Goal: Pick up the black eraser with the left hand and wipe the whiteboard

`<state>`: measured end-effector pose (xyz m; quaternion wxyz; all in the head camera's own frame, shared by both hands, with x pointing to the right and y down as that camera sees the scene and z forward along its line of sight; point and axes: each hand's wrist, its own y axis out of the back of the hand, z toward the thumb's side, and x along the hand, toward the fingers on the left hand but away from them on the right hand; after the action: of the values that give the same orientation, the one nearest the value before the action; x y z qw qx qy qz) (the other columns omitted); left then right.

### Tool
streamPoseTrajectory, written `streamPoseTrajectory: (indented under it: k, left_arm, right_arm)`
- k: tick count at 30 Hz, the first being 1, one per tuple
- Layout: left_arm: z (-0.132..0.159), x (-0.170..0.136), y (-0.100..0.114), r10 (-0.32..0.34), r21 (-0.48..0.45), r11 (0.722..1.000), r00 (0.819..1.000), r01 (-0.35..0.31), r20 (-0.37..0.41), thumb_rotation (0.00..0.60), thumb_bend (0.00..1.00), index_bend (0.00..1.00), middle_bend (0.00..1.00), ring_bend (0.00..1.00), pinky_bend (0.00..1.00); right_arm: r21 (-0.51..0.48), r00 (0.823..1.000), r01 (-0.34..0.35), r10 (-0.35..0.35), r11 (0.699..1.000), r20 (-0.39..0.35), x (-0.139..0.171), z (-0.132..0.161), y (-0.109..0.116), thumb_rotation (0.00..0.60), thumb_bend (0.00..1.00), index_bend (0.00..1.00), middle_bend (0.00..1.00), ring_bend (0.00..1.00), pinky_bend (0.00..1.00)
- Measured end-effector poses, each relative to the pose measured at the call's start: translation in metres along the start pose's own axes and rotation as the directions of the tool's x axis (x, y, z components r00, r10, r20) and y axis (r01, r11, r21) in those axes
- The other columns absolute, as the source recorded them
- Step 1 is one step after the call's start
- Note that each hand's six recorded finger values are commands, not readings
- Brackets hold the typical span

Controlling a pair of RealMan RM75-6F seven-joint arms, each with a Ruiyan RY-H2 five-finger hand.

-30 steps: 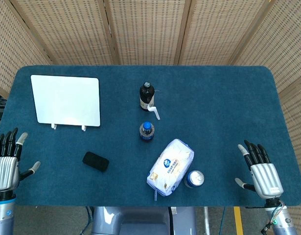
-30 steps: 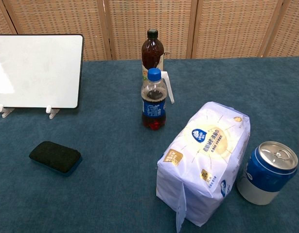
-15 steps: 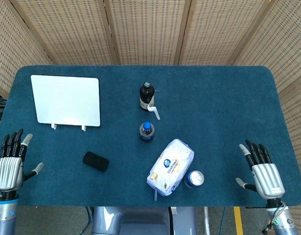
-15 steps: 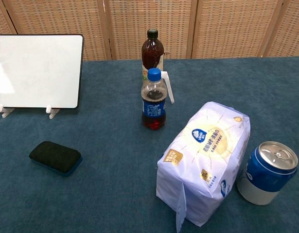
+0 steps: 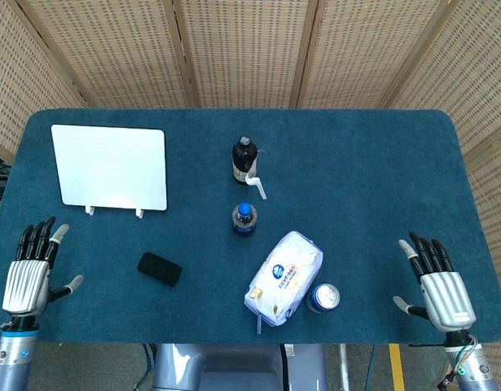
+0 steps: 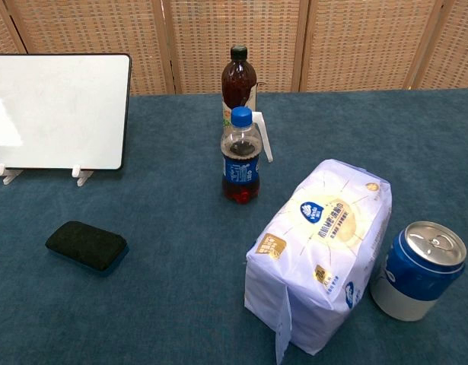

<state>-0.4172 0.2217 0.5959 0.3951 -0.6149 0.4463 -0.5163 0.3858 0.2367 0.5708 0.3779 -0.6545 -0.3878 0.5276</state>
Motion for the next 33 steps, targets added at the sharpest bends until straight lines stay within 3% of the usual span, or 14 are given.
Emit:
streamPoseTrajectory:
  k: [5, 14, 19, 27, 33]
  left_arm:
    - [0.017, 0.017, -0.001, -0.062, 0.01, 0.998, 0.997, 0.062, 0.054, 0.6, 0.09, 0.15, 0.0, 0.0, 0.0]
    - [0.057, 0.055, -0.015, -0.181, 0.038, 0.983, 0.973, 0.177, 0.145, 0.6, 0.1, 0.34, 0.0, 0.0, 0.0]
    - [0.071, 0.067, -0.03, -0.242, 0.05, 0.97, 0.957, 0.237, 0.157, 0.6, 0.11, 0.37, 0.0, 0.0, 0.0]
    - [0.093, 0.073, -0.062, -0.36, 0.099, 0.932, 0.917, 0.347, 0.174, 0.6, 0.09, 0.38, 0.0, 0.0, 0.0]
    - [0.104, 0.074, -0.071, -0.405, 0.149, 0.913, 0.893, 0.381, 0.196, 0.6, 0.08, 0.39, 0.0, 0.0, 0.0]
  right_arm:
    - [-0.001, 1.0, 0.005, -0.005, 1.0, -0.007, 0.0, 0.002, 0.0, 0.6, 0.0, 0.0, 0.0, 0.0, 0.0]
    - [-0.019, 1.0, 0.016, -0.016, 1.0, -0.003, 0.0, -0.001, 0.003, 0.6, 0.0, 0.0, 0.0, 0.0, 0.0]
    - [-0.031, 1.0, 0.021, -0.021, 0.999, -0.003, -0.001, -0.002, 0.005, 0.6, 0.0, 0.0, 0.0, 0.0, 0.0]
    - [-0.053, 0.999, 0.041, -0.041, 0.998, -0.002, -0.001, -0.004, 0.009, 0.6, 0.0, 0.0, 0.0, 0.0, 0.0]
    - [-0.072, 0.998, 0.068, -0.069, 0.995, -0.009, -0.002, -0.005, 0.013, 0.6, 0.0, 0.0, 0.0, 0.0, 0.0]
